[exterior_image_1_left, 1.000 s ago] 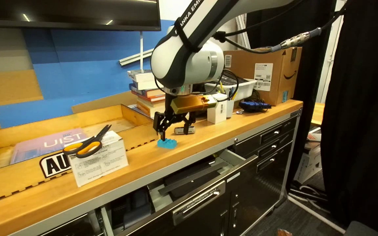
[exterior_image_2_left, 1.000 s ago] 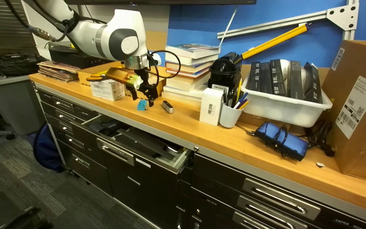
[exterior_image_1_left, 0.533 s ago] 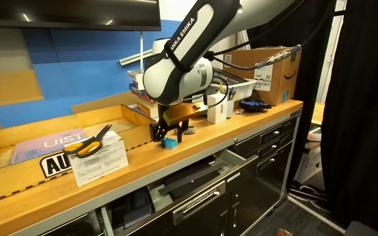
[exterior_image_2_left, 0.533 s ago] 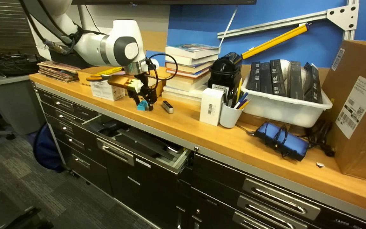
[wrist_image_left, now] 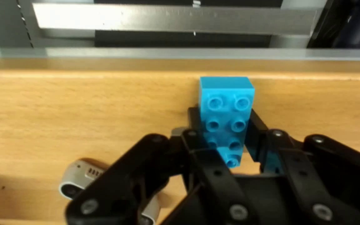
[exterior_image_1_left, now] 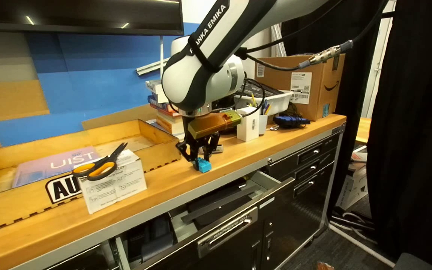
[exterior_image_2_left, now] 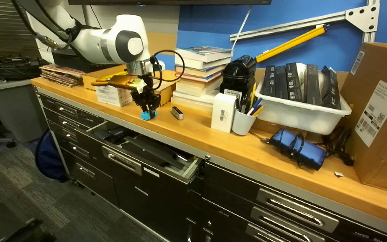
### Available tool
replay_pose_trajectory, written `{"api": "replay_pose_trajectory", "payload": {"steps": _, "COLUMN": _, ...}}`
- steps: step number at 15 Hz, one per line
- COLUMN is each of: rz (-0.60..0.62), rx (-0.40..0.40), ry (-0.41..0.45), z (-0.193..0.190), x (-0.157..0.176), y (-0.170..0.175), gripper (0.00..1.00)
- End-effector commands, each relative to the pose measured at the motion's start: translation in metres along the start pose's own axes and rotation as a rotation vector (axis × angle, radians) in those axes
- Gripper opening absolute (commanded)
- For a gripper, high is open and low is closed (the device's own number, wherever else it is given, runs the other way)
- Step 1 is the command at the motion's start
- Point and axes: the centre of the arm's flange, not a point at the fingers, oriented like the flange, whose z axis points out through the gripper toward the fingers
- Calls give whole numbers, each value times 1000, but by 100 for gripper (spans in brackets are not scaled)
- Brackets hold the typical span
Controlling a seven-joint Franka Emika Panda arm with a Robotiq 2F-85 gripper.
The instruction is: Put the blue lego brick in the open drawer then close the drawer
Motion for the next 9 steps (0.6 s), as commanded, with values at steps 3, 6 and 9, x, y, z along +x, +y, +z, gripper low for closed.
{"api": "replay_pose_trajectory", "payload": {"steps": 3, "rz": 33, "rx": -21, "ry": -201, "z": 12, "x": -77, "y": 19, "gripper": 15}}
{"api": "replay_pose_trajectory", "payload": {"steps": 6, "rz": 53, "rx": 11, "ry": -179, "z": 48, "x": -97, "y": 10, "gripper": 13}}
{"api": "replay_pose_trajectory", "payload": {"steps": 9, "rz": 63, "rx": 25, "ry": -165, "z": 93, "x": -109, "y": -8, "gripper": 13}}
